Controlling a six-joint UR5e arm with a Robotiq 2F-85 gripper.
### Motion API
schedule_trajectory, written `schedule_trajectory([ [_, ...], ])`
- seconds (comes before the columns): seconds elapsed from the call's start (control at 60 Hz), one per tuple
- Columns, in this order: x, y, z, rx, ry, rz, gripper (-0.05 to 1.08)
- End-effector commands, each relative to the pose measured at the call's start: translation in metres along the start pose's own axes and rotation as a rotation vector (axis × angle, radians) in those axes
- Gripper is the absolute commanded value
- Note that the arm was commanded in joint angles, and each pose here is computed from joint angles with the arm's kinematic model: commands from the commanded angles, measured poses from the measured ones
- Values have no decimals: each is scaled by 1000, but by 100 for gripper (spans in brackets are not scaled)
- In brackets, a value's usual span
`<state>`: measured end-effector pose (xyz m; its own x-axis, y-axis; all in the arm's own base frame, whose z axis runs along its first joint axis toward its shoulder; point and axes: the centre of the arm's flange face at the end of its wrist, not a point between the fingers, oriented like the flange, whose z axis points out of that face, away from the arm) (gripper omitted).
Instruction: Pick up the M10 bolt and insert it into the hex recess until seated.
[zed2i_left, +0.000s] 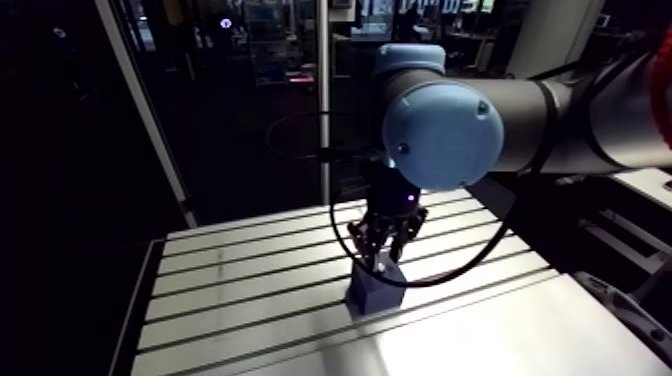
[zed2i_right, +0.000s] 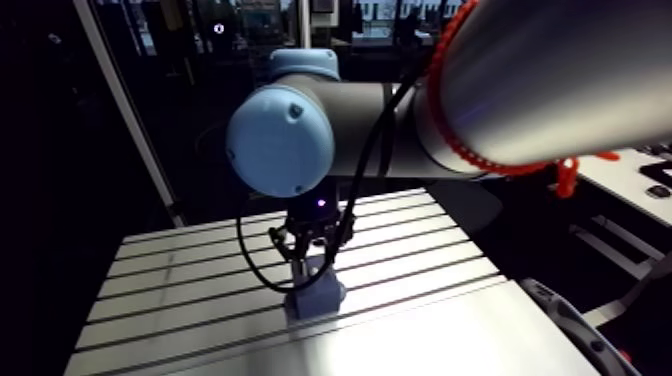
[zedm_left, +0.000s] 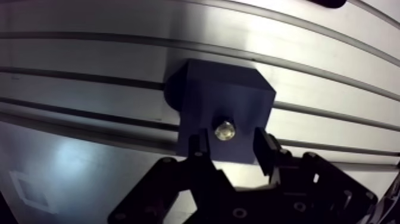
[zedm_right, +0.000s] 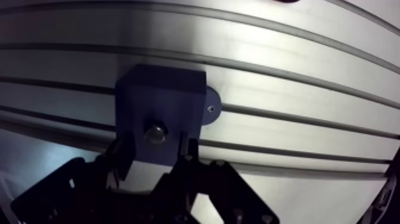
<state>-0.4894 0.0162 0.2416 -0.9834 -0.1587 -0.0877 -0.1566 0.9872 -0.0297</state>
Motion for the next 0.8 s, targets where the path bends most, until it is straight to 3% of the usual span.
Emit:
schedule_trajectory([
  [0.017,-1,-2,2,1,-4,1,49],
  [0.267,2,0,2,-10,15,-2,49],
  [0.8,2,-3,7,-2,5,-5,50],
])
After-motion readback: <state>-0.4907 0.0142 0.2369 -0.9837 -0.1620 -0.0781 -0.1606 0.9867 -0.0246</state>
